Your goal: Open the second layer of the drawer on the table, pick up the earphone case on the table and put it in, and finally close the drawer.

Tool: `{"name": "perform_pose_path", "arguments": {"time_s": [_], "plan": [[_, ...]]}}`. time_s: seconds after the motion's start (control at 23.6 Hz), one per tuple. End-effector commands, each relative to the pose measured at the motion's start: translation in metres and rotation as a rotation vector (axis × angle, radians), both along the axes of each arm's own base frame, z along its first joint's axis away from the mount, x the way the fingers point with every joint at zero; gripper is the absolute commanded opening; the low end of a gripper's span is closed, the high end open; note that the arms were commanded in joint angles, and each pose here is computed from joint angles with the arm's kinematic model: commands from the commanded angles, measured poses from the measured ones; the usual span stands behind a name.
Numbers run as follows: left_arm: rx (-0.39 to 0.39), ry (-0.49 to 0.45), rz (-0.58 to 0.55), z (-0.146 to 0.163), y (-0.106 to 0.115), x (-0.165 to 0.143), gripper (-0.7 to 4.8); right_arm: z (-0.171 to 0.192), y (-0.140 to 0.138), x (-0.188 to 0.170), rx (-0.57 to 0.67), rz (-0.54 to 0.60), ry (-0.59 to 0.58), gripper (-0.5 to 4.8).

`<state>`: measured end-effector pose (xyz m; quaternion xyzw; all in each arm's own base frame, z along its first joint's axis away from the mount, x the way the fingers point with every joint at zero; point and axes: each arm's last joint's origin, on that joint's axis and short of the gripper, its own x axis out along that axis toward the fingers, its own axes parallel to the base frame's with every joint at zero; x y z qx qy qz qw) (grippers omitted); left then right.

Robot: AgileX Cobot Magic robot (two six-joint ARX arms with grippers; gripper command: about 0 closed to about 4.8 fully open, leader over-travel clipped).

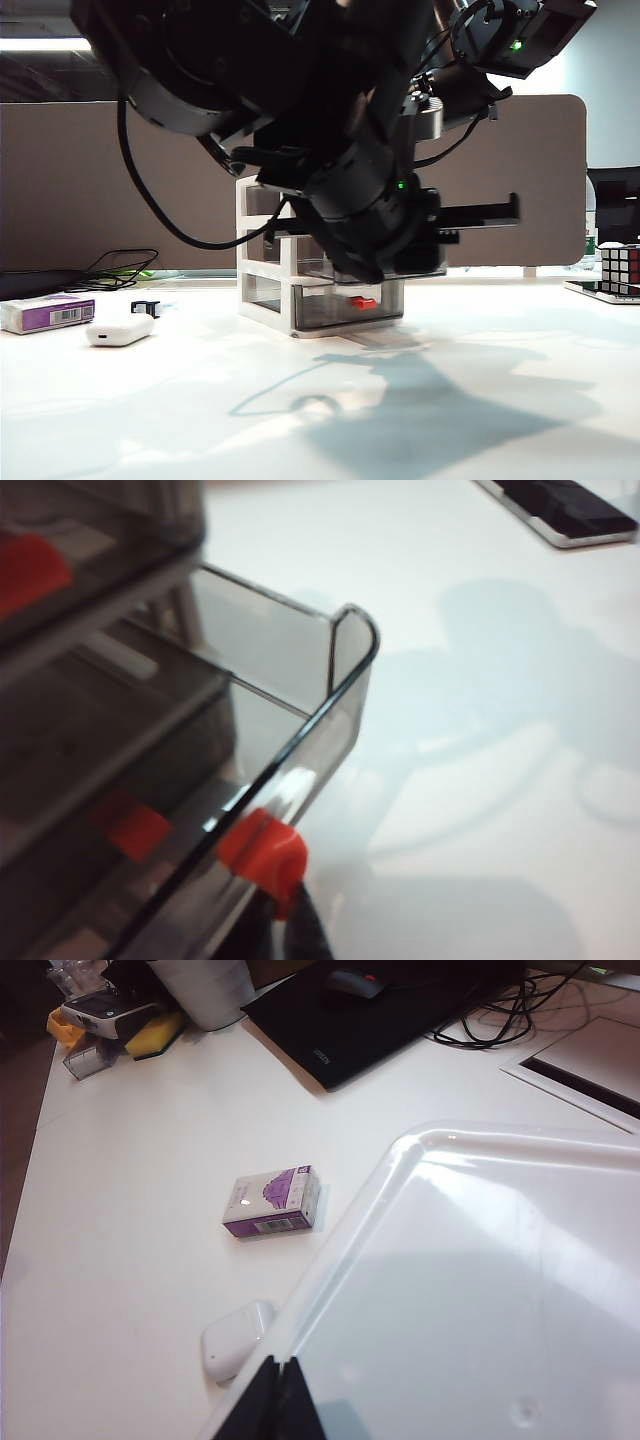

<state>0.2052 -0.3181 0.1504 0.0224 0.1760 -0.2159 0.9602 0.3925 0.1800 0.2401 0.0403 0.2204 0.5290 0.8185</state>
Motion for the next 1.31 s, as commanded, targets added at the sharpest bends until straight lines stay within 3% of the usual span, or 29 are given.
{"name": "perform_pose_path", "arguments": {"time_s": [0.04,0.34,0.51,0.72,1.06,1.19,1.31], "plan": [[-0.013,0.029,-0.075,0.000,-0.011,-0.019,-0.06,-0.018,-0.003,-0.002,-0.052,-0.025,0.106,-0.05],[0.007,0.028,-0.105,-0.001,-0.017,-0.032,0.03,-0.018,-0.003,-0.002,-0.052,-0.022,0.111,-0.05],[0.039,0.049,-0.190,0.000,-0.017,-0.034,2.25,-0.019,-0.003,-0.003,-0.048,-0.006,0.125,-0.05],[0.145,0.128,-0.251,0.010,-0.009,-0.047,2.29,-0.019,-0.003,-0.003,-0.050,-0.007,0.131,-0.05],[0.426,0.077,-0.132,0.054,0.030,-0.063,2.28,-0.020,-0.003,-0.004,-0.045,0.008,0.142,-0.05],[0.470,0.019,-0.090,0.080,0.069,-0.070,2.10,-0.021,-0.003,-0.005,-0.048,0.015,0.162,-0.05],[0.492,0.011,-0.073,0.083,0.095,-0.067,2.10,-0.022,-0.004,-0.006,-0.052,0.015,0.172,-0.05]]}}
